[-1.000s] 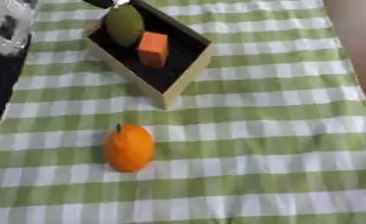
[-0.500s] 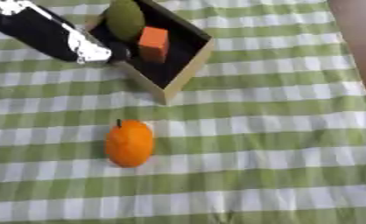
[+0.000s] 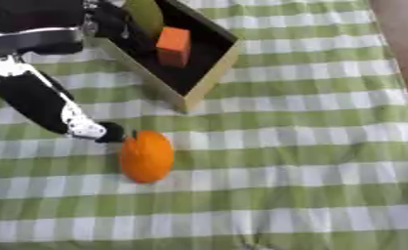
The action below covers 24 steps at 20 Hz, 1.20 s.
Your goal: Pick up objects on the table and place them in the box.
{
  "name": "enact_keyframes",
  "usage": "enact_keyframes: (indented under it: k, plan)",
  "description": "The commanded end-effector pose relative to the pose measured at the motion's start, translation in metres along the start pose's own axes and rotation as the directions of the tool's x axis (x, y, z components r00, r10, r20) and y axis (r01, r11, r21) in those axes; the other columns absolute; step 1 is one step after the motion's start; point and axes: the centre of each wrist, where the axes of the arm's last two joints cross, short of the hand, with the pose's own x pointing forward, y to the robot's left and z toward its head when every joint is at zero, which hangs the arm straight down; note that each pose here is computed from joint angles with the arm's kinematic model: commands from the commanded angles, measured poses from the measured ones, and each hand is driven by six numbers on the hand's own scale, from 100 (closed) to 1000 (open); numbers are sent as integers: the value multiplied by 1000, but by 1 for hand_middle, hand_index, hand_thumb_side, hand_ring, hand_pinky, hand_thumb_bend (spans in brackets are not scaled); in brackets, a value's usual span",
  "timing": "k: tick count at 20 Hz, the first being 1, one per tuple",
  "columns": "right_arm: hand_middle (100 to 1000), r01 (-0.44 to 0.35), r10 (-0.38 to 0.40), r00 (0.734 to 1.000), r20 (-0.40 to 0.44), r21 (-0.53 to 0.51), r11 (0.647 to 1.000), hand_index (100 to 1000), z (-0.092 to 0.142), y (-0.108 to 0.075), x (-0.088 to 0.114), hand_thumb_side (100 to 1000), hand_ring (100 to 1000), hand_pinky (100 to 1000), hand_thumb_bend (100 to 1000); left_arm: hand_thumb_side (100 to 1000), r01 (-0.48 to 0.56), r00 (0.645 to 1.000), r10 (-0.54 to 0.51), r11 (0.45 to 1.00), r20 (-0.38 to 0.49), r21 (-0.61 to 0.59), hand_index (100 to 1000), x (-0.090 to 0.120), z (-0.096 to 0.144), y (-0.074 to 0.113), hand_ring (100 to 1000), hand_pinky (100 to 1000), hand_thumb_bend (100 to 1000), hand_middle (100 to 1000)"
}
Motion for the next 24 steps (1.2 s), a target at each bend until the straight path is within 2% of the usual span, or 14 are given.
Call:
enact_keyframes:
  k: [1, 6, 11, 24]
  plan:
    - [762, -19, 19, 1000, 24, -3, 1000, 892, -5, -7, 5, 489, 926, 939, 100, 444, 24, 999, -26, 998, -24, -53, 915, -1, 6, -4, 848, 880, 626, 796]
    - [761, -13, 13, 1000, 20, 0, 1000, 893, -5, -6, 5, 489, 926, 939, 100, 415, 20, 999, -26, 987, -37, -162, 909, 0, 0, -19, 848, 879, 643, 794]
    - [761, -6, 6, 1000, 17, 0, 1000, 894, -5, -5, 5, 490, 926, 940, 100, 396, 41, 995, -59, 973, -74, -228, 892, 2, -4, -27, 833, 863, 639, 777]
    - [759, 13, -13, 1000, 11, -3, 1000, 895, -5, -3, 5, 493, 926, 942, 100, 361, -46, 996, 20, 951, -87, -307, 880, -10, -56, -57, 815, 837, 561, 761]
